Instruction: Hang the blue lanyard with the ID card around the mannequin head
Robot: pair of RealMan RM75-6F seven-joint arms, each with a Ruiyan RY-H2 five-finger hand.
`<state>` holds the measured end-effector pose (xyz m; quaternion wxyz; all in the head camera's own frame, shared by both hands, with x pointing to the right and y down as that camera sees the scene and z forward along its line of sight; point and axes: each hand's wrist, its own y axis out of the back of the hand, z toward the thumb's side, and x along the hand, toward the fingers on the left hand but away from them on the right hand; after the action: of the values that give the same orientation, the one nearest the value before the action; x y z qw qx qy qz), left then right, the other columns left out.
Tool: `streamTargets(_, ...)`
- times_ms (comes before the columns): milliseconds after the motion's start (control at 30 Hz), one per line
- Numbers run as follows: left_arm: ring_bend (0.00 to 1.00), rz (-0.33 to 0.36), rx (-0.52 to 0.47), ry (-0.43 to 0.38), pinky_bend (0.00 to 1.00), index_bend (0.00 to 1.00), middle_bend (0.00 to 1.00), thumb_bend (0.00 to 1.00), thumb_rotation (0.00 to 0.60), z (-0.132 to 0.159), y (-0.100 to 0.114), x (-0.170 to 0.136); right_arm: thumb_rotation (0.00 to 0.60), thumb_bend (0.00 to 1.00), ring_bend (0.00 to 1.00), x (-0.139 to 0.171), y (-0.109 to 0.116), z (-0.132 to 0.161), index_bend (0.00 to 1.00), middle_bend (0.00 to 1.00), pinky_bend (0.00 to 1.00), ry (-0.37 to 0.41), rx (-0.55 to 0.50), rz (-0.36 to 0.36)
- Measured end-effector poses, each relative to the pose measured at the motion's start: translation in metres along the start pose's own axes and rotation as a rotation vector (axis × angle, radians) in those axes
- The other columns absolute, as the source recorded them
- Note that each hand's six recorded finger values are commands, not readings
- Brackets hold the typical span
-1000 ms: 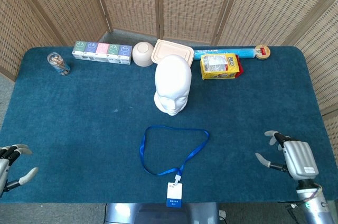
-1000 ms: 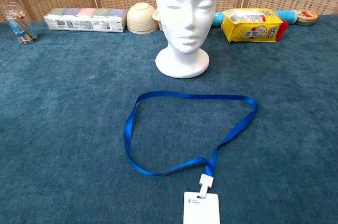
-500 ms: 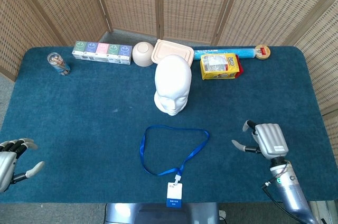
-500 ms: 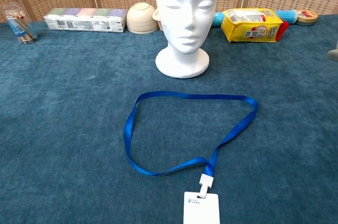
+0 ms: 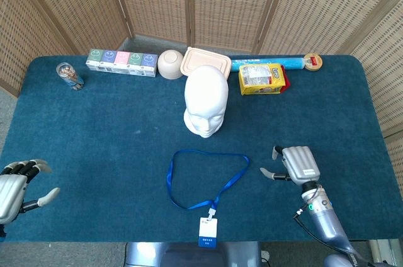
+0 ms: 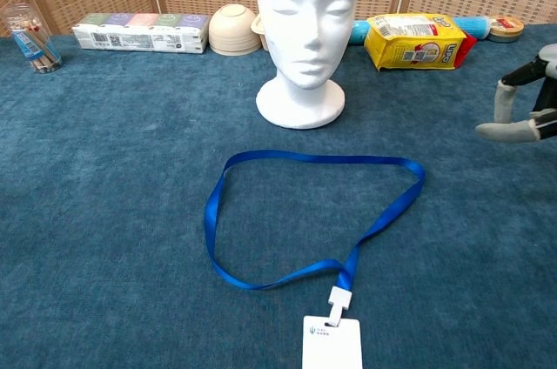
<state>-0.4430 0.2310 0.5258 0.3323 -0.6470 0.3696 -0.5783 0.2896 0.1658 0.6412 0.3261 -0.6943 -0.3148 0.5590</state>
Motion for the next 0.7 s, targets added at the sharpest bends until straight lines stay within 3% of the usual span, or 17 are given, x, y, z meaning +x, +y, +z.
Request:
streamTargets(333,0.28,-0.001,-0.006,0.003,0.24,0.37,0.31,0.09,0.009,0.0,-0.001,0.001,0.238,0.3,1.0,-0.014,-0.013,0.011,0.49,1.0,1.0,0.006,-0.014,0.03)
streamTargets(500,0.28,-0.004,-0.012,0.002,0.24,0.37,0.31,0.09,0.021,0.001,-0.002,0.001,0.306,0.31,1.0,-0.02,-0.019,0.014,0.49,1.0,1.0,0.004,-0.023,0.044)
streamTargets(700,0.28,-0.01,-0.017,-0.002,0.24,0.37,0.31,0.09,0.027,0.001,-0.004,0.002,0.319,0.31,1.0,-0.026,-0.026,0.02,0.49,1.0,1.0,0.004,-0.027,0.06)
